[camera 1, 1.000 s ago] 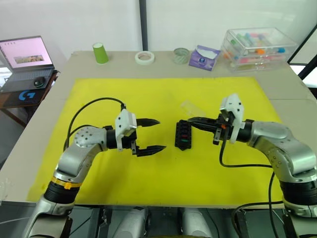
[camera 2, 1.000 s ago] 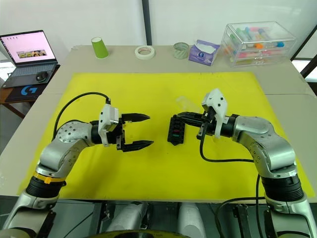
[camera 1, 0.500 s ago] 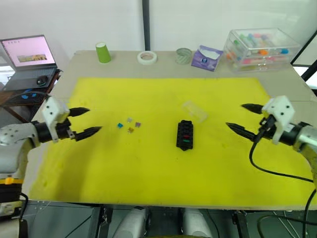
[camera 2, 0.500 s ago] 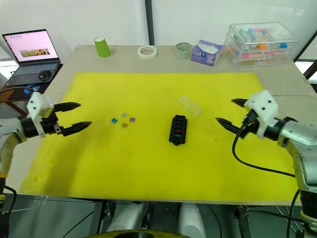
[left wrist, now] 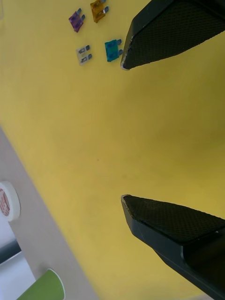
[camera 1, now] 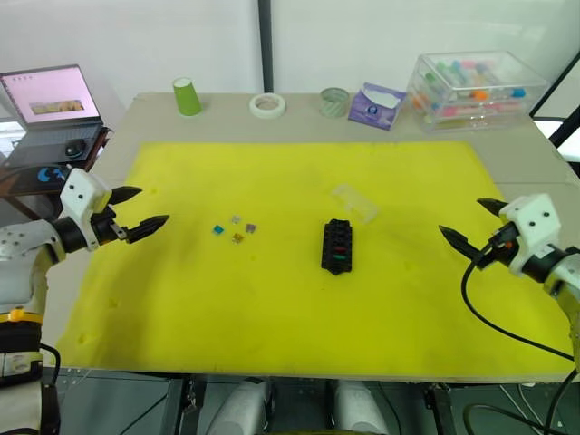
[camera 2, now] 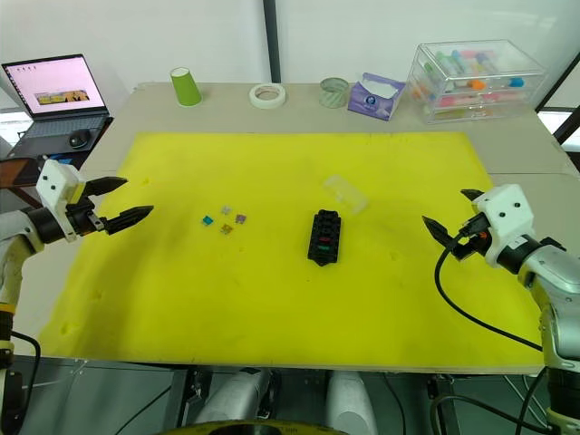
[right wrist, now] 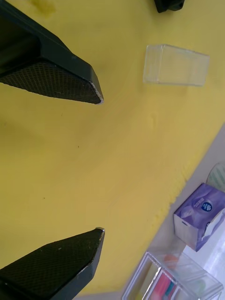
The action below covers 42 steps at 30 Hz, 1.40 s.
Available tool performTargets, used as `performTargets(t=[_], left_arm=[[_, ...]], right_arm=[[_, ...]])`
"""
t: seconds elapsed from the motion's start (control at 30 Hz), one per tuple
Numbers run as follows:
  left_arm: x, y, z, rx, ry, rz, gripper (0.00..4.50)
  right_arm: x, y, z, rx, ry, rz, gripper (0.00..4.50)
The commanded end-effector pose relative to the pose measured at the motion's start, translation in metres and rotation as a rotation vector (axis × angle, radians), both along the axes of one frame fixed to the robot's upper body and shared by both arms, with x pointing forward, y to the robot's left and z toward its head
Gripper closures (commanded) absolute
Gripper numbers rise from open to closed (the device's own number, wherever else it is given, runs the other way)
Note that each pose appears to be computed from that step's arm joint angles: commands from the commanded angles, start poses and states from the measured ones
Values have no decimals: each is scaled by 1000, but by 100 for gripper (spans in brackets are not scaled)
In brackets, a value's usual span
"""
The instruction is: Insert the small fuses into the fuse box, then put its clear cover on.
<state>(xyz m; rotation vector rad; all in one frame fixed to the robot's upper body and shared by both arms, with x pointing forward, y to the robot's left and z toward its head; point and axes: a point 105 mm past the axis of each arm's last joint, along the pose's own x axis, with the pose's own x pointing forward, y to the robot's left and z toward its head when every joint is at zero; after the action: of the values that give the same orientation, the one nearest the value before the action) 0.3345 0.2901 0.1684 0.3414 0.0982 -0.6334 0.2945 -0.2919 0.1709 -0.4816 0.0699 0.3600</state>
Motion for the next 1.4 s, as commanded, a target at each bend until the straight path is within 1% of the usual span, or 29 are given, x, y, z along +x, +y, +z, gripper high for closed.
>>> performTargets(t=[0.03, 0.1, 0.27, 0.33, 0.4, 0.43, 0.47, 0.5, 0.57, 0.6, 0.63, 0.7, 0.77, 0.83, 0.9, 0.97, 1.03, 1.1, 1.2, 1.3, 1.4], left_arm=[[4, -1, 13, -51, -35, 24, 0], [7, -2, 17, -134, -19, 62, 0], [8, 0, 28, -269, -10, 160, 0], [10, 9, 29, -259, -38, 268, 0], [11, 13, 30, -252, -51, 315, 0], [11, 14, 29, -280, -27, 332, 0], [7, 15, 28, -372, 36, 323, 0], [-1, 15, 30, -527, 105, 292, 0], [-15, 13, 37, -756, 190, 223, 0], [-25, 10, 36, -815, 256, 189, 0], [-35, 7, 31, -849, 356, 166, 0], [-50, 1, 27, -912, 494, 134, 0], [-55, 0, 29, -957, 536, 120, 0], [-63, -2, 26, -990, 621, 103, 0], [-69, -3, 16, -1032, 745, 89, 0], [-70, -5, 9, -1097, 827, 65, 0], [-71, -10, 2, -1122, 897, 51, 0], [-68, -15, -9, -1128, 950, 69, 0], [-62, -21, -15, -1138, 993, 70, 0], [-48, -34, -21, -1147, 1044, 56, 0], [-40, -43, -27, -1135, 1078, 58, 0]], right_arm=[[1, 0, 18, 2, -58, 2, 4], [2, 6, 21, 10, -54, 32, 4], [6, 38, 36, 37, -51, 166, 4], [6, 58, 40, 30, -40, 250, 4], [6, 66, 41, 28, -32, 281, 4], [6, 74, 42, 24, -28, 312, 4], [6, 100, 47, 38, -29, 414, 4], [4, 133, 56, 56, -40, 545, 4], [-3, 176, 68, 78, -54, 712, 4], [-7, 191, 67, 66, -42, 775, 4], [-10, 203, 66, 42, -35, 827, 4], [-16, 218, 66, 42, -26, 899, 4], [-17, 224, 68, 55, -23, 918, 4], [-18, 228, 66, 38, -28, 924, 4], [-18, 232, 65, 29, -31, 932, 4], [-17, 233, 64, 36, -36, 929, 4], [-17, 233, 62, 36, -33, 926, 4], [-17, 232, 60, 18, -36, 925, 4], [-18, 232, 59, 12, -37, 926, 4], [-19, 231, 60, 17, -32, 920, 4], [-20, 229, 60, 12, -30, 912, 4]])
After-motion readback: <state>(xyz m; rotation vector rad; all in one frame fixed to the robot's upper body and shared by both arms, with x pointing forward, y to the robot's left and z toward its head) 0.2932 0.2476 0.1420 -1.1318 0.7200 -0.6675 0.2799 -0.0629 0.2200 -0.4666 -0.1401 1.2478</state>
